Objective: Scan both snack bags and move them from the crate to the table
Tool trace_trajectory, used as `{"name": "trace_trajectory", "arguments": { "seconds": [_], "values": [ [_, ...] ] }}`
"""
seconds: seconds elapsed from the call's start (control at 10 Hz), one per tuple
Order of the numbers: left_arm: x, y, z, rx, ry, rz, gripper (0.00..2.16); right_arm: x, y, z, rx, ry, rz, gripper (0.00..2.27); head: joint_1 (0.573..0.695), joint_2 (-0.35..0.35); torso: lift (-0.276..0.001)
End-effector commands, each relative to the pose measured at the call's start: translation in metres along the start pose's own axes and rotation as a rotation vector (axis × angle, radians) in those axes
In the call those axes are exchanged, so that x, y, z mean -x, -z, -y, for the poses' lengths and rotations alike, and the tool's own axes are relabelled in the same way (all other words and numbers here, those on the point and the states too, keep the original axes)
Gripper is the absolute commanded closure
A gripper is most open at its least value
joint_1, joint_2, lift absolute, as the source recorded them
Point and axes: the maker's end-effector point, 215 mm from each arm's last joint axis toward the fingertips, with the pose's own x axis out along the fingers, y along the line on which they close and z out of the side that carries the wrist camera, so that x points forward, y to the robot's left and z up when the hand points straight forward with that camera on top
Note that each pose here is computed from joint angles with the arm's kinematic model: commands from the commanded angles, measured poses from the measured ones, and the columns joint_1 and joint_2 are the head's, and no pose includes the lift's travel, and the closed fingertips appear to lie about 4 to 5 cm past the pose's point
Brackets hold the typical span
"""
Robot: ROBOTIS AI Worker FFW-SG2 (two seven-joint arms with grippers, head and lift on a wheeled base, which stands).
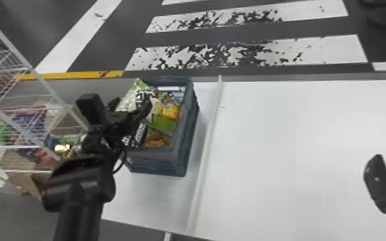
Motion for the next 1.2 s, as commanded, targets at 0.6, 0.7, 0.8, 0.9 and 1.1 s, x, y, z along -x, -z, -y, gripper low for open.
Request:
{"name": "trace_trajectory", "arguments": {
  "seconds": [0.6, 0.7, 0.8, 0.9, 1.1],
  "values": [
    [0.010, -0.009, 0.063, -0.032, 0.142, -0.045, 0.97, 0.002, -0.004, 0.001, 0.001, 0.000, 0.008, 0.08, 0.695, 0.184, -0.088],
    [0.011, -0.006, 0.067, -0.038, 0.168, -0.056, 1.41, 0.002, -0.004, 0.001, 0.001, 0.000, 0.008, 0.08, 0.695, 0.169, -0.088],
    [0.013, -0.007, 0.065, -0.066, 0.187, -0.060, 1.64, 0.002, -0.004, 0.001, 0.001, 0.000, 0.008, 0.08, 0.695, 0.157, -0.088],
    [0.018, -0.009, 0.052, -0.057, 0.142, -0.073, 2.13, 0.002, -0.003, 0.000, 0.000, -0.001, 0.008, 0.08, 0.695, 0.153, -0.088],
    [0.035, -0.037, 0.033, -0.060, 0.108, -0.023, 2.13, 0.001, -0.004, 0.001, -0.002, 0.001, 0.010, 0.08, 0.695, 0.177, -0.088]
  ]
}}
